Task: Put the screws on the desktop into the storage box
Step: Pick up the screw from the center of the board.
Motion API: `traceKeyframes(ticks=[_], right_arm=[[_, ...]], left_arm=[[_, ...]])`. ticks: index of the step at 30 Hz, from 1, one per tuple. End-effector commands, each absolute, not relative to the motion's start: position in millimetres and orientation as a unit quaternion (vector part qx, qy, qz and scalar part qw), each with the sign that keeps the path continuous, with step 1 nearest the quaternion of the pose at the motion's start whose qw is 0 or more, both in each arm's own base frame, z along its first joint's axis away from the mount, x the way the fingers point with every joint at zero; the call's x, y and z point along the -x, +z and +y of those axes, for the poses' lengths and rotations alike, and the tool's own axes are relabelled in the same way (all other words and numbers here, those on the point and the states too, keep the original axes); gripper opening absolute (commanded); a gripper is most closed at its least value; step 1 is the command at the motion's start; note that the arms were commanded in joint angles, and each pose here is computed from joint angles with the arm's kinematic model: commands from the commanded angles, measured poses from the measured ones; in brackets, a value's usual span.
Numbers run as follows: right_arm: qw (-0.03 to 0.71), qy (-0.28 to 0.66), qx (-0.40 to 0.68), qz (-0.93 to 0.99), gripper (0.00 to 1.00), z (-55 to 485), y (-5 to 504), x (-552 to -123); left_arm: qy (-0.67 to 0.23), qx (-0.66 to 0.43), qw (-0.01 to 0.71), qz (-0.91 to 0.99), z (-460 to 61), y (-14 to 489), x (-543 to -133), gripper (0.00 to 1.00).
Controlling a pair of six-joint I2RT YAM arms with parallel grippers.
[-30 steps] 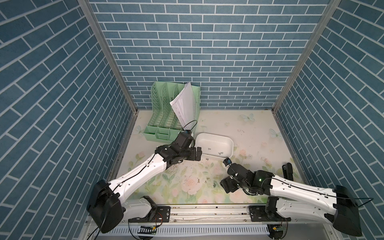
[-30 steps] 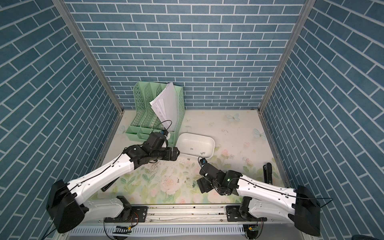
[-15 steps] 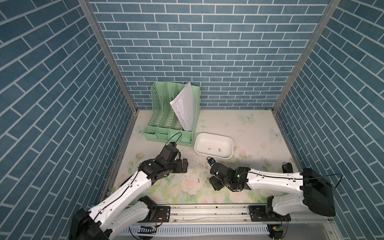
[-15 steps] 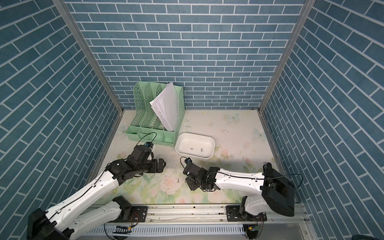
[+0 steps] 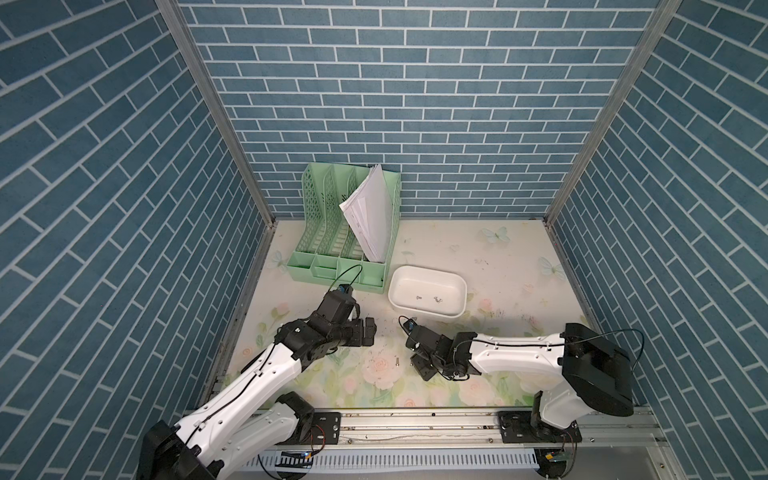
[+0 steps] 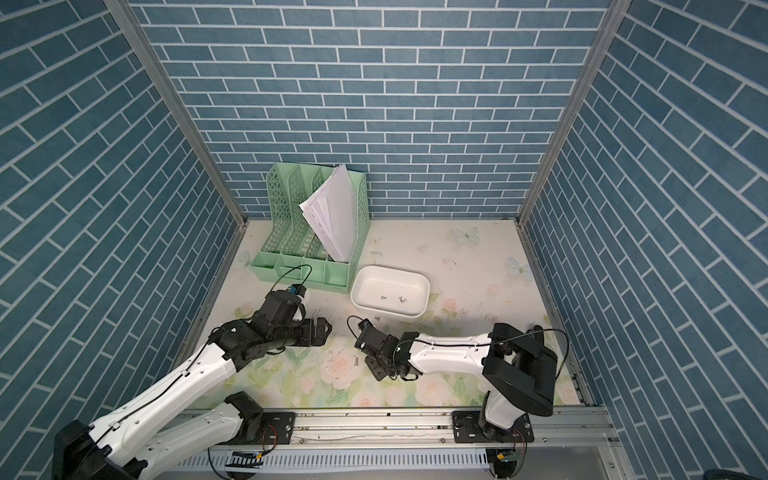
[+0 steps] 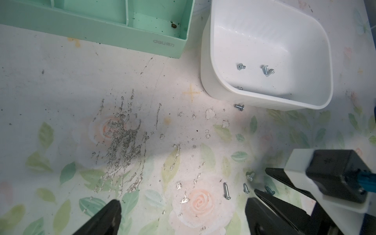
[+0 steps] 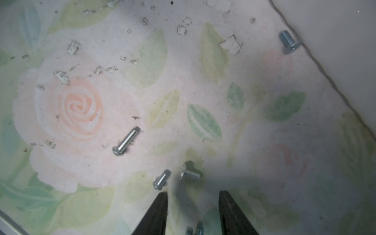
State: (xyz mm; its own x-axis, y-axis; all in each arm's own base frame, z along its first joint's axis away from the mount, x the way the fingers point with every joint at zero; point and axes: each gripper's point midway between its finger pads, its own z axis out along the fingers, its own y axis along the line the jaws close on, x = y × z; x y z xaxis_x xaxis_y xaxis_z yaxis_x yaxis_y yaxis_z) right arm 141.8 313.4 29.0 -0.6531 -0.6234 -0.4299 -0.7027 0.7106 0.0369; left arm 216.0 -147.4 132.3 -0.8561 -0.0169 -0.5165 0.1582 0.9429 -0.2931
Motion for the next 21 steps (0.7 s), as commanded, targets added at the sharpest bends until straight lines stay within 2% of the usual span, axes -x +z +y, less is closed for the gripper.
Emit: traceKeyframes(ticks=[1, 21], right_arm=[[0.202, 0.088, 0.385, 0.896, 0.44, 316.8, 27.5, -146.2], [0.193, 0.089, 0.387, 0.897, 0.34, 322.7, 11.7, -160.3]], left_arm=[[-0.164, -0.041, 0.264, 0.95, -146.1, 127.9, -215.6, 1.0], [-0.163, -0.04, 0.266, 0.949, -146.1, 127.8, -216.7, 1.0]])
